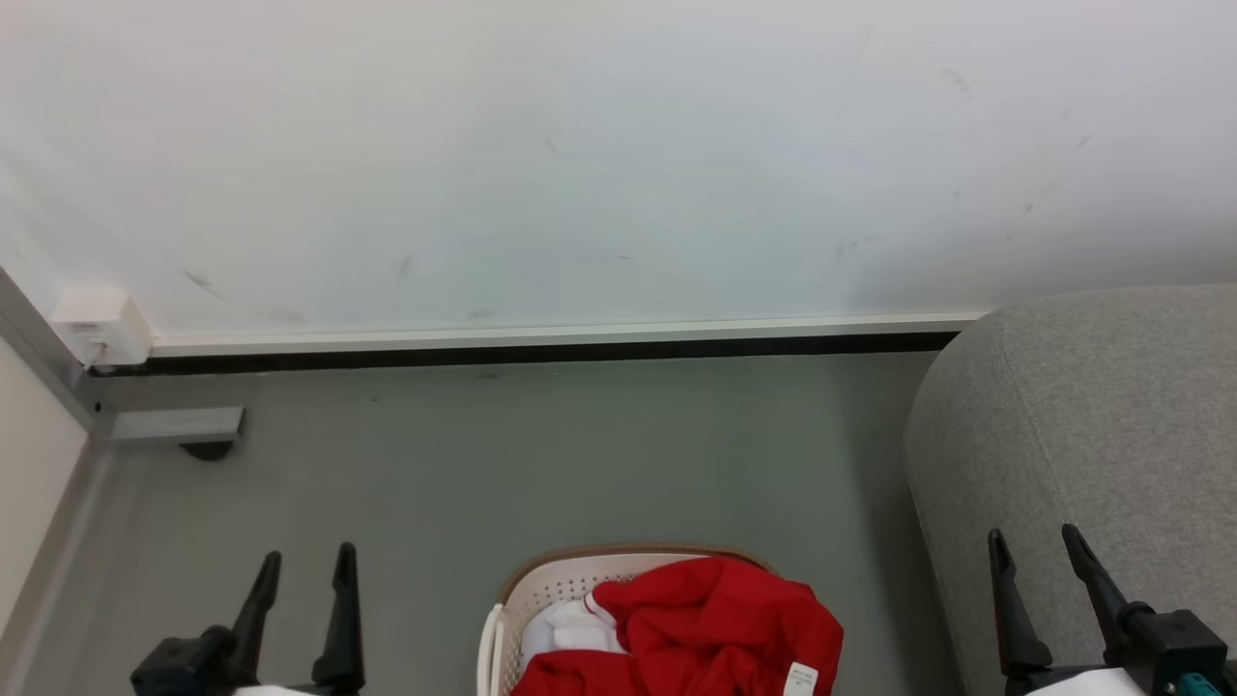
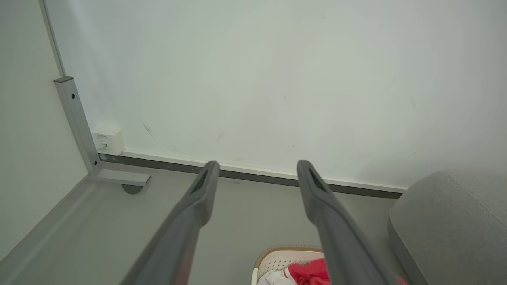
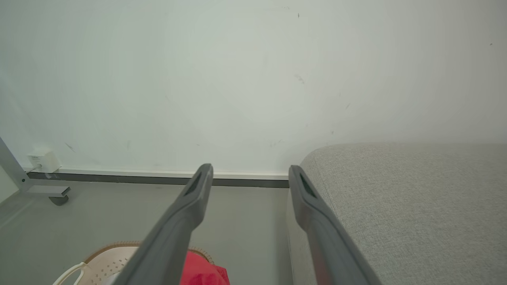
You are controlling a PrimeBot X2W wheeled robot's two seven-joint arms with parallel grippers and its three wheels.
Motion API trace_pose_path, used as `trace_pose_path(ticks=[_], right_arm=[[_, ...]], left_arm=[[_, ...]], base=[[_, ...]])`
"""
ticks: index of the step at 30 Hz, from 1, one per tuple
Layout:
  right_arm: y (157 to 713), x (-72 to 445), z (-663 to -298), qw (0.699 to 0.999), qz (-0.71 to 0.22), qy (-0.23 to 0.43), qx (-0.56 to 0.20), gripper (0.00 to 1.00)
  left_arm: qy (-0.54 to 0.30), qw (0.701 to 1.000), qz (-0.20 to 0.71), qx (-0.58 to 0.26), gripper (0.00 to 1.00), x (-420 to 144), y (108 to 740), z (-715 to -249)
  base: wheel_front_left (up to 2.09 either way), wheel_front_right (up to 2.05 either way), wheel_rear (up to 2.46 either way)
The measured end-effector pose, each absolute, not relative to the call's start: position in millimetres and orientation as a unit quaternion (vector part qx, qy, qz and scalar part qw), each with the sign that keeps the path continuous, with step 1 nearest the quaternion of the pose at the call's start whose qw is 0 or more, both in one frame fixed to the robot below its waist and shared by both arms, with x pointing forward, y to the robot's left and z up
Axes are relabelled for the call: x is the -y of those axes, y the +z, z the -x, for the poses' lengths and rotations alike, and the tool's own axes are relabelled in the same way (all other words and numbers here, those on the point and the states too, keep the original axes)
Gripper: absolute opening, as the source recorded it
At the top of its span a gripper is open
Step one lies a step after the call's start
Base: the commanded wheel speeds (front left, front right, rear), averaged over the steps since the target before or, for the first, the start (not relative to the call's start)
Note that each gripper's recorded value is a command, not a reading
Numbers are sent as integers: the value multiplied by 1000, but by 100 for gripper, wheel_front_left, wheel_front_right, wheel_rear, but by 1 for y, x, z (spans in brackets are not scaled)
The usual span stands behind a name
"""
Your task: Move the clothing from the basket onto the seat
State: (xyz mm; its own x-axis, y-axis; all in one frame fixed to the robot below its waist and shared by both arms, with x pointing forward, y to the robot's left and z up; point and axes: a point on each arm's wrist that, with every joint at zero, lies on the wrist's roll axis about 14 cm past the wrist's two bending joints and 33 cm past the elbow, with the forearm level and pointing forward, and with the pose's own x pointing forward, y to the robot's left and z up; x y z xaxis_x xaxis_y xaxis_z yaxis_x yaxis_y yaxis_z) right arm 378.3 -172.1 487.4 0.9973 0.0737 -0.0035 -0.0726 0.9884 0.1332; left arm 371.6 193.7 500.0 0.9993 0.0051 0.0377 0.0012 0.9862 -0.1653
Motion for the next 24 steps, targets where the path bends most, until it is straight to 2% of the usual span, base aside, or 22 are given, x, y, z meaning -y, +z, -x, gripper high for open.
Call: trace_pose_path(ticks=[24], right_arm=[[481, 174, -373, 999, -14, 42, -4, 100]], left_arm=[[-35, 999, 10, 12, 100, -178, 489, -369]], base=[[0, 0, 0]])
